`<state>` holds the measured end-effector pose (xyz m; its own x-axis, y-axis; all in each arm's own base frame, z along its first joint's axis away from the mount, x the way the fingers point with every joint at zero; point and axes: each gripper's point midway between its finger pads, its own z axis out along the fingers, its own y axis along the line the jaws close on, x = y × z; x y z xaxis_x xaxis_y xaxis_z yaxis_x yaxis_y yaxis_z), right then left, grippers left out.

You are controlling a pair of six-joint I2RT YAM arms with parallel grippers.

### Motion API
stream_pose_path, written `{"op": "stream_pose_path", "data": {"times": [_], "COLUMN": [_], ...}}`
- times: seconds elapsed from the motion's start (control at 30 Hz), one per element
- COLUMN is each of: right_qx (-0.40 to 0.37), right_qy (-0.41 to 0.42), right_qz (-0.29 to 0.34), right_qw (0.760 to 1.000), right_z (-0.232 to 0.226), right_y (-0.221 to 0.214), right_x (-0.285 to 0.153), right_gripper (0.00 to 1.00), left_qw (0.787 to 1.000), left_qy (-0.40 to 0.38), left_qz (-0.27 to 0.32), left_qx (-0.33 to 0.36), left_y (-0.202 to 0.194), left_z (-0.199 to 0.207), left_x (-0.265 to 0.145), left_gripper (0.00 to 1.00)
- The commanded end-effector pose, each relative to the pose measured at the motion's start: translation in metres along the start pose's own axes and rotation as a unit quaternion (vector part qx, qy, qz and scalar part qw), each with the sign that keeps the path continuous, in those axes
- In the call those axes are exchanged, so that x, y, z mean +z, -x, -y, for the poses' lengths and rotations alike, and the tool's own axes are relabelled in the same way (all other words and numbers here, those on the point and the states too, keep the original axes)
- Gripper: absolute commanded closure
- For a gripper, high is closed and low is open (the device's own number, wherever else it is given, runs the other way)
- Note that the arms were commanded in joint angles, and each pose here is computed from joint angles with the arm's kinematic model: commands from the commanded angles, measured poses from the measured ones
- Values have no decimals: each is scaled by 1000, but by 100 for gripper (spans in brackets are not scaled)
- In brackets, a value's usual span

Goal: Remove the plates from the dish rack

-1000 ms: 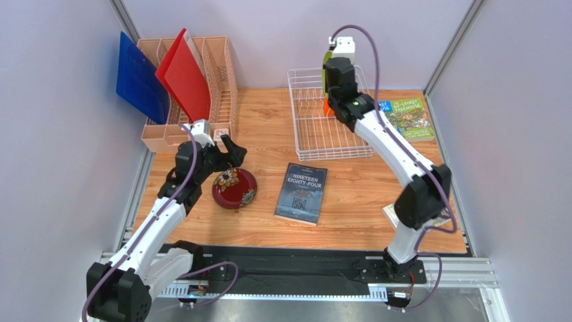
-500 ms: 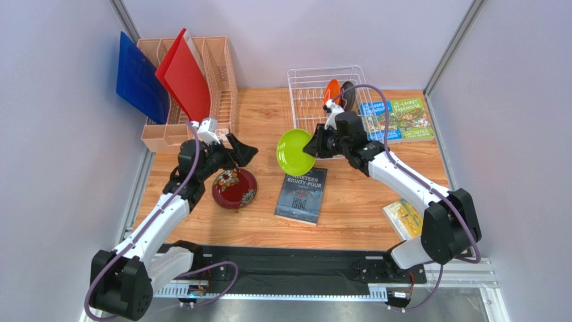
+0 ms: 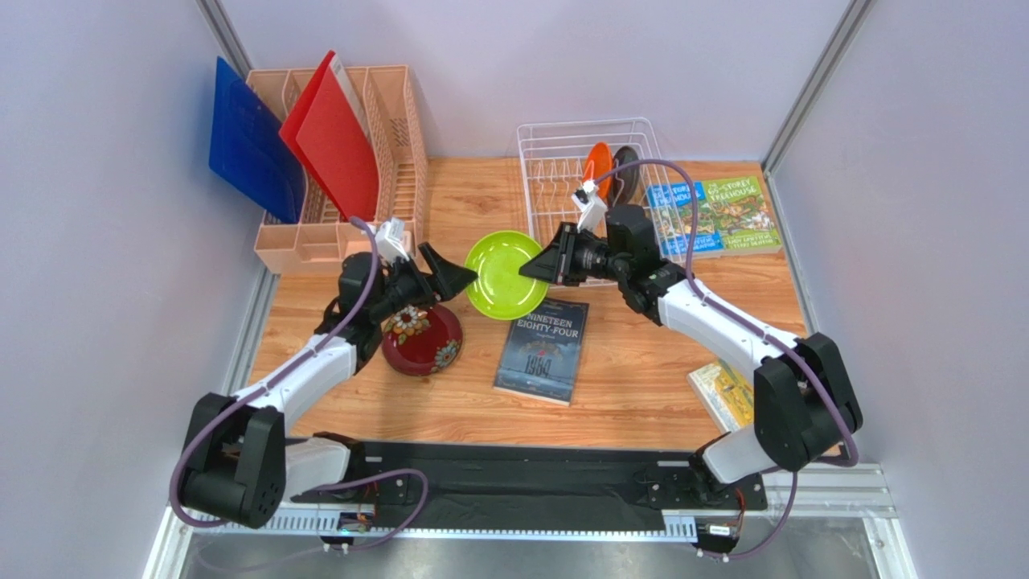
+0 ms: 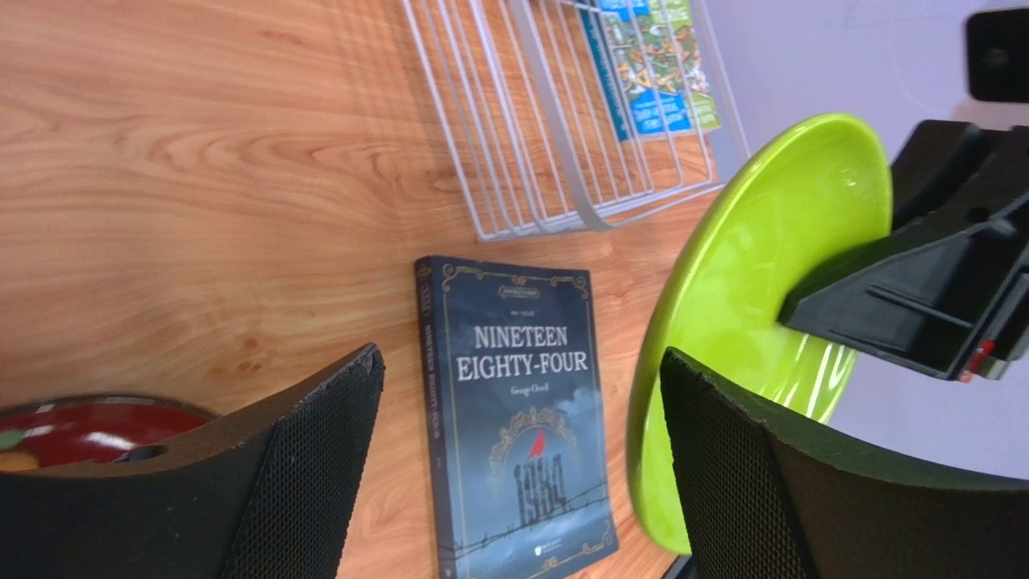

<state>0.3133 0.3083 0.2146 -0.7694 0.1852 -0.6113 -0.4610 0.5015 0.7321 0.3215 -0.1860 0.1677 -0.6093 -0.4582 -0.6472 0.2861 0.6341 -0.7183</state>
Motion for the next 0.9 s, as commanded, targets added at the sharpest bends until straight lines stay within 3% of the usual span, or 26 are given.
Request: {"op": "stream_pose_path", "data": {"times": [0.0,0.03,0.07,0.13,0.17,0.23,0.27,0.3,0.43,0.47,0.53,0.57,0.67,0.77,0.87], "right_qx": [4,2,5,5,3,3,0,0,0,-8,-14,-32,-53,-90,-126], "right_qy": [70,77,80,87,87,89,92,91,77,66,42,12,-89,-166,-225], "right_qz": [1,3,-1,1,2,0,1,-3,-14,-14,-22,-12,10,46,77], "right_qw": [998,997,997,996,996,996,996,996,997,998,999,999,995,981,963], "right_z": [-27,-29,-29,-30,-30,-30,-32,-31,-26,-21,-15,-4,23,44,56], "right_y": [7,9,7,9,10,11,13,12,13,13,15,19,34,57,83], "right_x": [8,9,11,13,14,15,16,18,23,24,24,24,10,-14,-36], "right_gripper": [100,100,100,100,100,100,100,100,98,86,76,63,39,29,25], "left_qw": [996,995,994,994,993,993,992,993,993,996,998,1000,992,978,965], "left_qy": [-82,-90,-106,-110,-116,-117,-122,-120,-114,-84,-50,4,107,186,237], "left_qz": [30,30,32,24,20,11,8,2,5,7,23,22,51,84,102], "left_qx": [6,5,7,4,5,0,2,-1,3,-3,14,10,32,44,48], "left_y": [15,15,16,12,10,5,3,0,-1,-4,2,-1,10,20,21], "left_z": [36,40,48,51,54,53,55,53,49,37,28,9,-20,-41,-58], "left_x": [6,7,8,13,14,19,20,22,21,21,15,12,-9,-35,-56], "left_gripper": [11,15,27,40,56,71,93,100,100,100,100,100,100,100,100]}}
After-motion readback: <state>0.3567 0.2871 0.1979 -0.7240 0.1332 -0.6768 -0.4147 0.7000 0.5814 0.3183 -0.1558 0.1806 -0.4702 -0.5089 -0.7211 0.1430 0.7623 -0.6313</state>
